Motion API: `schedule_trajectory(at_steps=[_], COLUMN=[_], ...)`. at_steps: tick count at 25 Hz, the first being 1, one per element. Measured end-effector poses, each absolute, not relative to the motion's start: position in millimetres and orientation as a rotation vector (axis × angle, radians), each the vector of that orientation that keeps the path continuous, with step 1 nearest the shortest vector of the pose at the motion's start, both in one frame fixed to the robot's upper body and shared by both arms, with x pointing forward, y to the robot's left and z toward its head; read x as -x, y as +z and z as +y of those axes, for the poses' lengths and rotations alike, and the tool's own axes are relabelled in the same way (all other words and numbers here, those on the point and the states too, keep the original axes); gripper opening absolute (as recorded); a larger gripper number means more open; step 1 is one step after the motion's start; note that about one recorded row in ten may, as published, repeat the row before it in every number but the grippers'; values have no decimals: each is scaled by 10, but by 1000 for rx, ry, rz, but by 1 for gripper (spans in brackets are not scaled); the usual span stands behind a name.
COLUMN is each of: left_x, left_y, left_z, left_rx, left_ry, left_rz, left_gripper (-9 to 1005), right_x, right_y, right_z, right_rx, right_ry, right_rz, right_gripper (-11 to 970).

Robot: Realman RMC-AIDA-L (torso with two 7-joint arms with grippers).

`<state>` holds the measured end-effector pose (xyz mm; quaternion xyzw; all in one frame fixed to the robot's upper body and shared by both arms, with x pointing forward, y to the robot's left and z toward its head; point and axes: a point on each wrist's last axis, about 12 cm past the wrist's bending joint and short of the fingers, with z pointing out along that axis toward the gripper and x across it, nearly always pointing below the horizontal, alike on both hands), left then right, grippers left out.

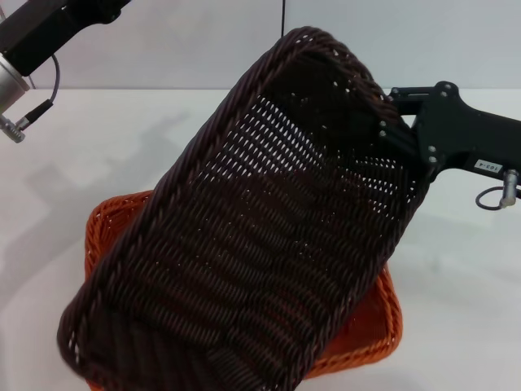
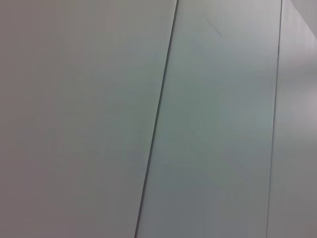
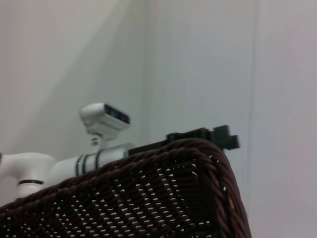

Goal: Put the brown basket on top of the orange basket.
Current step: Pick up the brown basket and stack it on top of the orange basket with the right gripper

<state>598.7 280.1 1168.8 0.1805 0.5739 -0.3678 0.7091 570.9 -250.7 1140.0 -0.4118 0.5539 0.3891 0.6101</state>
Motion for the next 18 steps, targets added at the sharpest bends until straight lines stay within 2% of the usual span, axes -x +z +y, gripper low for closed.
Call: schedule_trajectory(at_steps=[18], left_x=[-6136], left_y=[11705], left_z=[2684], left_rx=[-411], left_ry=[-795], left_rz=[1309], left_gripper=[742], right_x=[-5724], right_y=[11261], right_z=[-2553], right_rx=[764], right_ry=[930], right_rz=[1346], right_gripper=[163])
